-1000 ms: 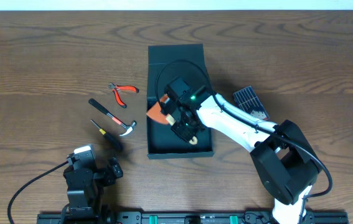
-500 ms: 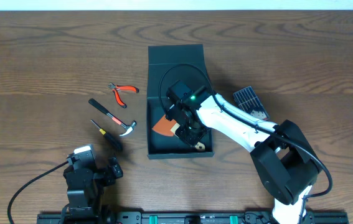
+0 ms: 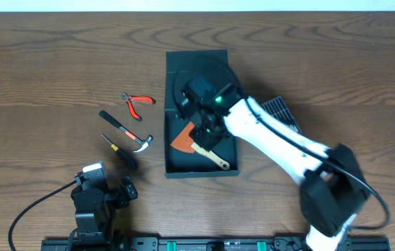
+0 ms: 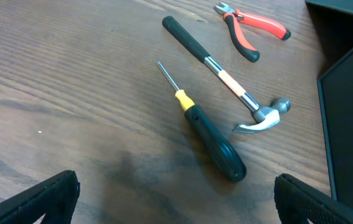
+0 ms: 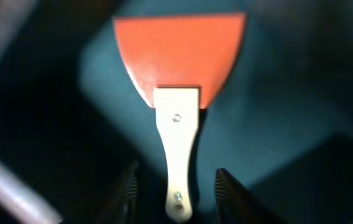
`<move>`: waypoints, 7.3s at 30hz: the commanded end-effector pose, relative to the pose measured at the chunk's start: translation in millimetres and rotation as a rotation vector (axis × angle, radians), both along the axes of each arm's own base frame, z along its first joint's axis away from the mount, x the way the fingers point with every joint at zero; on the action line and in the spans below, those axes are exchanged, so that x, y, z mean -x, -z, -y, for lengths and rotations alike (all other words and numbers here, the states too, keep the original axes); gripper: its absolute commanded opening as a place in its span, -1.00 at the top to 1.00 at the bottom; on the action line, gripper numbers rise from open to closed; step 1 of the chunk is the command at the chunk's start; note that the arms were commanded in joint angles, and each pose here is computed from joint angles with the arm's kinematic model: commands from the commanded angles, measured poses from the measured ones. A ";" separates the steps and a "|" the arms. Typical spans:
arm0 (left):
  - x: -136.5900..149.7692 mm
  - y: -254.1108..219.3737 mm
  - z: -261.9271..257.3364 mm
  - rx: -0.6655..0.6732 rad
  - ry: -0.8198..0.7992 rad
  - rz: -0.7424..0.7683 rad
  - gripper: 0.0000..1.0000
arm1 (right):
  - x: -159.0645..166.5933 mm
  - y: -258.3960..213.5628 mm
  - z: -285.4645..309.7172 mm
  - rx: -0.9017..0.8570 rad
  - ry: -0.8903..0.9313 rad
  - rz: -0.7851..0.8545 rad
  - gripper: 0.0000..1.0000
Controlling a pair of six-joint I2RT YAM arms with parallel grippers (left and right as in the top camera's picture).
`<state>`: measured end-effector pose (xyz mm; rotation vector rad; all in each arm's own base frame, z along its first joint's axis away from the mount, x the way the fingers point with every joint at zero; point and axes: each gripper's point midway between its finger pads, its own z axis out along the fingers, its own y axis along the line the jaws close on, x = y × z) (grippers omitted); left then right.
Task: Pack container
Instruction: 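Move the right gripper to the clear screwdriver case and grasp it, then lift the screwdriver case with the right gripper and carry it over the box, then lower the case into the box, release, and retract the right arm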
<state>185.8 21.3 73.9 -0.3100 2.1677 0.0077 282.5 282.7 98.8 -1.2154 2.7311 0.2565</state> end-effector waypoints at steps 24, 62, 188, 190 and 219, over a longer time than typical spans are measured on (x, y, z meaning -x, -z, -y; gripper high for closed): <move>0.2 -1.0 -2.2 -0.018 -0.001 0.003 -0.97 | -66.8 -88.4 201.3 0.064 0.263 0.142 -0.99; 0.2 -1.0 -2.2 -0.018 -0.001 0.003 -0.97 | -60.7 80.2 249.8 0.222 0.352 -0.079 -0.99; 0.2 -1.0 -2.2 -0.018 -0.001 0.003 -0.97 | 9.3 57.3 4.4 0.023 -0.381 -0.060 -0.40; 0.2 -1.0 -2.2 -0.018 -0.001 0.003 -0.97 | 11.2 64.5 6.1 0.024 -0.380 -0.061 -0.46; 0.2 -1.0 -2.2 -0.018 -0.001 0.003 -0.97 | 14.2 -127.5 26.3 -0.215 -0.206 0.320 -0.98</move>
